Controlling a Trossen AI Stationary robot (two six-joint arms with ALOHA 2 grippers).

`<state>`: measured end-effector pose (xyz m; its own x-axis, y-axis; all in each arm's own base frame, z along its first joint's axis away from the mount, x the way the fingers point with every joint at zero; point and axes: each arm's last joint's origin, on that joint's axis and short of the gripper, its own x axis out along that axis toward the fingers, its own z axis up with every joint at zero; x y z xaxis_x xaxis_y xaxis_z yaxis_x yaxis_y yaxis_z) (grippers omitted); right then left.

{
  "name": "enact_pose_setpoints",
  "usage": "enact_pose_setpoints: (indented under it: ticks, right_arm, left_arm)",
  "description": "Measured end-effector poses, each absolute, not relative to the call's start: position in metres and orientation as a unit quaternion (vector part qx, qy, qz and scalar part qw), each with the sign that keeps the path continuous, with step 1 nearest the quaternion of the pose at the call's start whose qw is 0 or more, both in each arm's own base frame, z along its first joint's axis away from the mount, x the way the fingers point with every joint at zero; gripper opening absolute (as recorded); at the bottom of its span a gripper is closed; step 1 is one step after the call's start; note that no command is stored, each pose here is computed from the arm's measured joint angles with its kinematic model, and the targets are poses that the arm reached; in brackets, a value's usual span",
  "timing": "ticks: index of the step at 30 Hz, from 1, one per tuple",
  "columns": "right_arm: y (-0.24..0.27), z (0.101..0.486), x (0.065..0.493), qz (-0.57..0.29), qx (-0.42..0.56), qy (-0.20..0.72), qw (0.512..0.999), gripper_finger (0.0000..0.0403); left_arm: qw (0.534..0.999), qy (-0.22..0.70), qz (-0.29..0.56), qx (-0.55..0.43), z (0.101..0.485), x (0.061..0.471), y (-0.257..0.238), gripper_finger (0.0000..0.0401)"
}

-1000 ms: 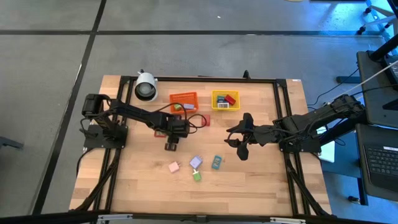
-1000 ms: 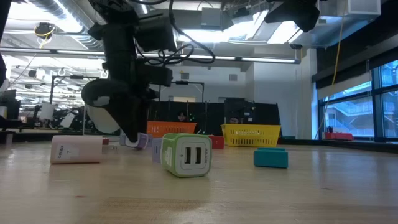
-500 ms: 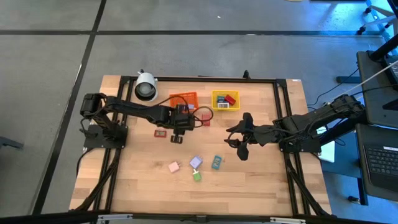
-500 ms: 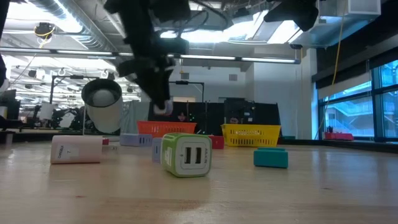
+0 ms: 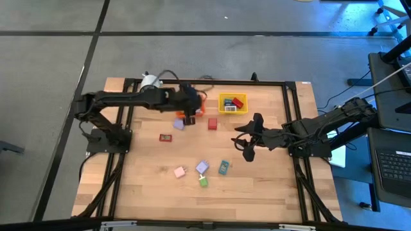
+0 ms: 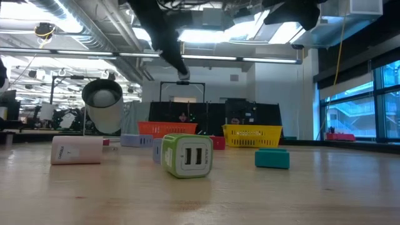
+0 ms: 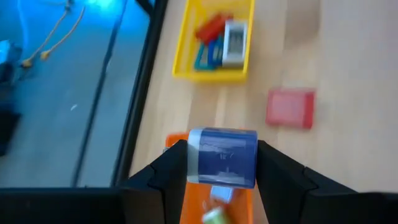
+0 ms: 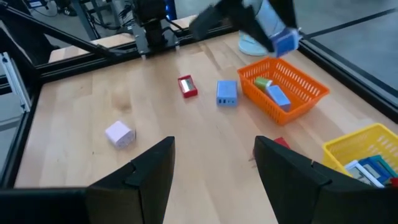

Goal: Pick & Place Office items
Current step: Put the dark blue charger adapter into the yellow bin

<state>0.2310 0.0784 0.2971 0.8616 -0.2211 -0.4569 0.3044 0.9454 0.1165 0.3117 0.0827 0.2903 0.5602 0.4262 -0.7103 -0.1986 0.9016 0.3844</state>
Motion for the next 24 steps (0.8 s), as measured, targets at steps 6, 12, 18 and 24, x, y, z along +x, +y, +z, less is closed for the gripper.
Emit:
enact_pose_setpoints:
  ticks: [6,12,18,24]
  right_arm:
    - [0.084,0.297,0.229,-0.124,0.09,0.226,0.962,0.0223]
    - [0.089,0.297,0.227,-0.117,0.086,0.226,0.963,0.0223]
    - [0.089,0.297,0.227,-0.126,0.082,0.222,0.963,0.0223]
    - [0.089,0.297,0.227,-0.127,0.081,0.221,0.963,0.0223]
  left_arm:
    - [0.914,0.358,0.169,0.092,0.295,0.295,0.099,0.0154]
    - [0.927,0.324,0.182,0.059,0.282,0.277,0.115,0.0154]
    - [0.936,0.299,0.18,0.042,0.277,0.263,0.119,0.0154]
    - [0.941,0.288,0.176,0.033,0.275,0.254,0.116,0.0154]
